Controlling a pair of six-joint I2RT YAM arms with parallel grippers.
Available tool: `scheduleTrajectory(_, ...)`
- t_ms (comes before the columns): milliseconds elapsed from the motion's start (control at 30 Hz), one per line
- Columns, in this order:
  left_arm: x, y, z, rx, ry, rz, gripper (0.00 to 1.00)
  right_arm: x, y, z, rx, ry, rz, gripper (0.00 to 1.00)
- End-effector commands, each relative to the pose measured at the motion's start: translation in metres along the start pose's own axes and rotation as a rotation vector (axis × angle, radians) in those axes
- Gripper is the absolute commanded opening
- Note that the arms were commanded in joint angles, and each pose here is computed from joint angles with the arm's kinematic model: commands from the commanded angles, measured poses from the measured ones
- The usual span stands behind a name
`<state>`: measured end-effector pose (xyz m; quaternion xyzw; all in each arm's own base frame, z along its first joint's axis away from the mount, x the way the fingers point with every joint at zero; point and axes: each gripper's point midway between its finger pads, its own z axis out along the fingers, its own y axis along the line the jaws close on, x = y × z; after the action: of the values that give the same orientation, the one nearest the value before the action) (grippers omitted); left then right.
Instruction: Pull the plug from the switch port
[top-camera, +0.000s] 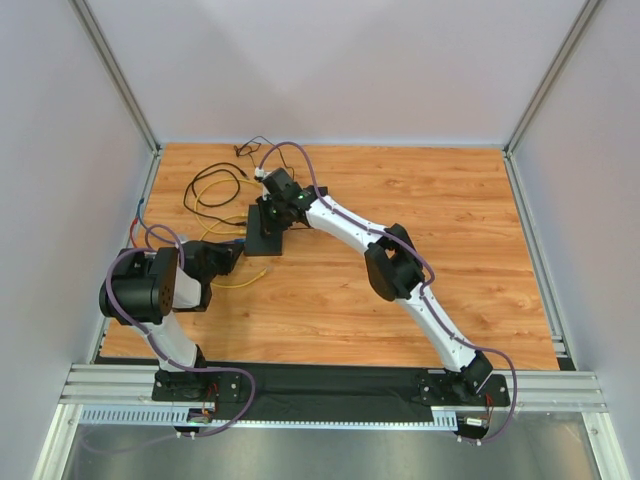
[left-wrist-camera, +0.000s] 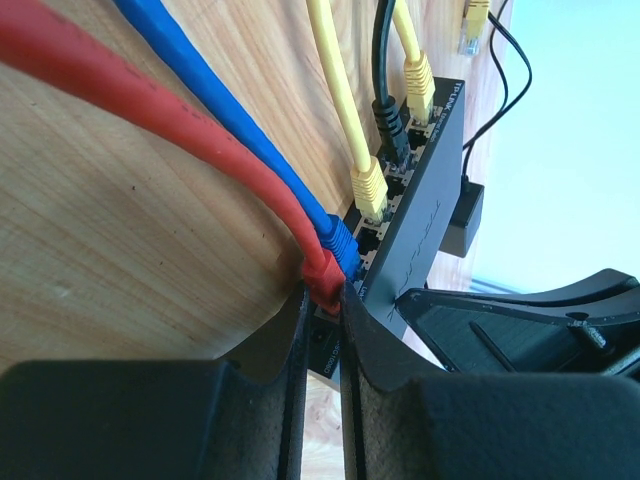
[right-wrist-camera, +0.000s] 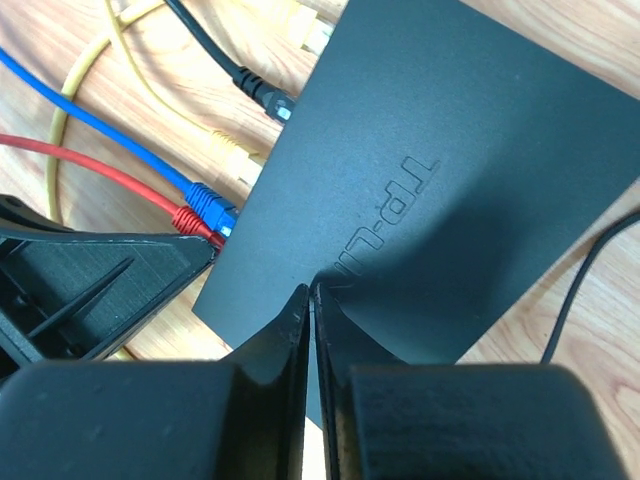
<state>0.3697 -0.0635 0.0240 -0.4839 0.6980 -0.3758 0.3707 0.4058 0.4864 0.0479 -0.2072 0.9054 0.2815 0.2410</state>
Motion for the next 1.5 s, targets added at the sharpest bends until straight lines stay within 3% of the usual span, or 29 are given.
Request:
scheduleTrajectory(0, 0.011, 0.0, 0.001, 0.006, 0.039, 0.032, 0.0, 0.05, -0.046, 0.018, 0.174, 0.142, 0.034, 0.06)
scheduleTrajectory(300, 0.005, -0.004, 0.004, 0.033, 0.015, -0.061, 0.0, 0.067, -0.068, 0.024, 0.263, 0.195, 0.125, 0.03)
scheduleTrajectory(1033, -0.019, -0.002, -0.002, 0.075, -0.124, -0.089, 0.0, 0.072, -0.08, 0.022, 0.272, 0.221, 0.177, 0.0)
scheduleTrajectory(1467, -0.033, -0.029, -0.008, 0.102, -0.165, 0.039, 0.0, 0.072, -0.077, 0.023, 0.255, 0.223, 0.167, 0.0)
